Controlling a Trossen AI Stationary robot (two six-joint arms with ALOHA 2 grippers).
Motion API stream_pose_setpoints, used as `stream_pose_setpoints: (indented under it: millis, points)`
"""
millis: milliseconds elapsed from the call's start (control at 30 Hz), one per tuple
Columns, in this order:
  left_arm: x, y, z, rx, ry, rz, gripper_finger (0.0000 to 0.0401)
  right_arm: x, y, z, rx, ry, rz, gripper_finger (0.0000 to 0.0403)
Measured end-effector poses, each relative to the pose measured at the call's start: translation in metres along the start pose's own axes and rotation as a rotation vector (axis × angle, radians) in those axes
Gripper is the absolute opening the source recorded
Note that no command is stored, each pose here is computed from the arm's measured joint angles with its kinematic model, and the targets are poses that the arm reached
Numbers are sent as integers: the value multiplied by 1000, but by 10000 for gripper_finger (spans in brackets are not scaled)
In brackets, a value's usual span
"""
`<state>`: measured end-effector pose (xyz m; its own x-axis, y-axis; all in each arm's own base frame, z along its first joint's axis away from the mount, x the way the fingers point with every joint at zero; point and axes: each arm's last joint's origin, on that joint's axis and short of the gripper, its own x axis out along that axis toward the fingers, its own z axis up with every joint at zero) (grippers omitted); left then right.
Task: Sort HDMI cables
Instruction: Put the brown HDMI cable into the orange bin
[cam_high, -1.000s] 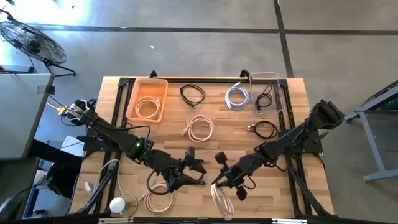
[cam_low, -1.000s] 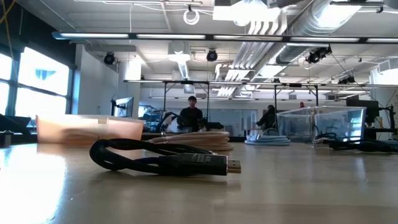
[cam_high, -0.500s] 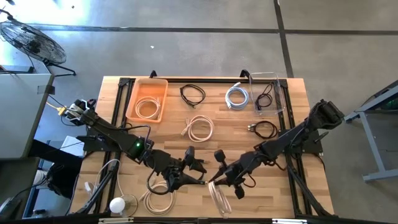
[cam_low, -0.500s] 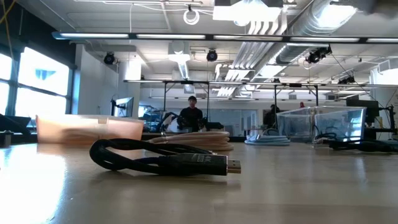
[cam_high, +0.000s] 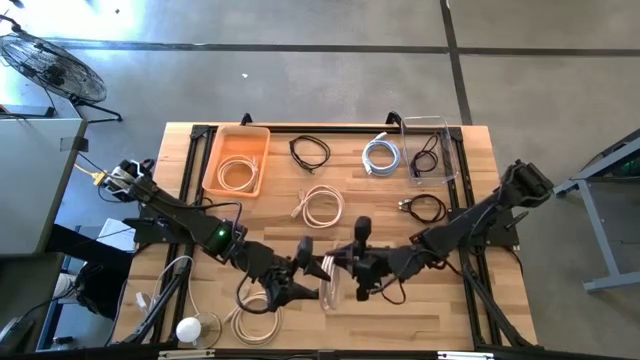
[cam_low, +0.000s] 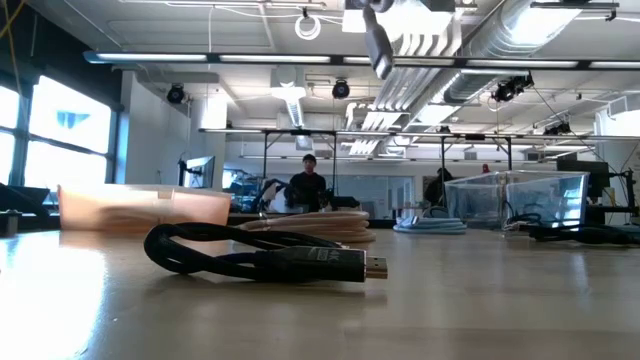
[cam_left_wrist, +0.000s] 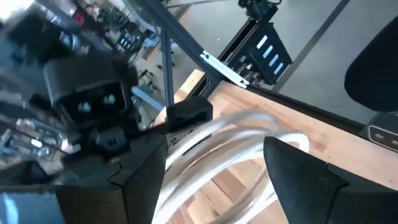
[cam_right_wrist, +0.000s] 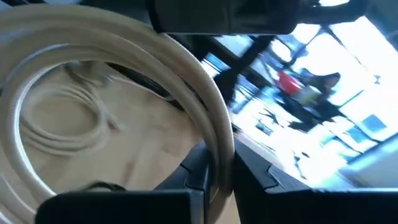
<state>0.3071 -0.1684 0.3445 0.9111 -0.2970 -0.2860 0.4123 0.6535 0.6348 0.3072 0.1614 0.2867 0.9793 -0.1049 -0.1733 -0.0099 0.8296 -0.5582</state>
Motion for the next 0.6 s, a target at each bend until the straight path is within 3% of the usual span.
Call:
stream_pose_setpoints:
  millis: [333,600]
  points:
    - [0,-2,-3,-10,34,-18,262,-16,7,8,-63,151,-260,33]
    - [0,-1,-4,-35,88,53,262,-32,22,8,-93,217,-319,33]
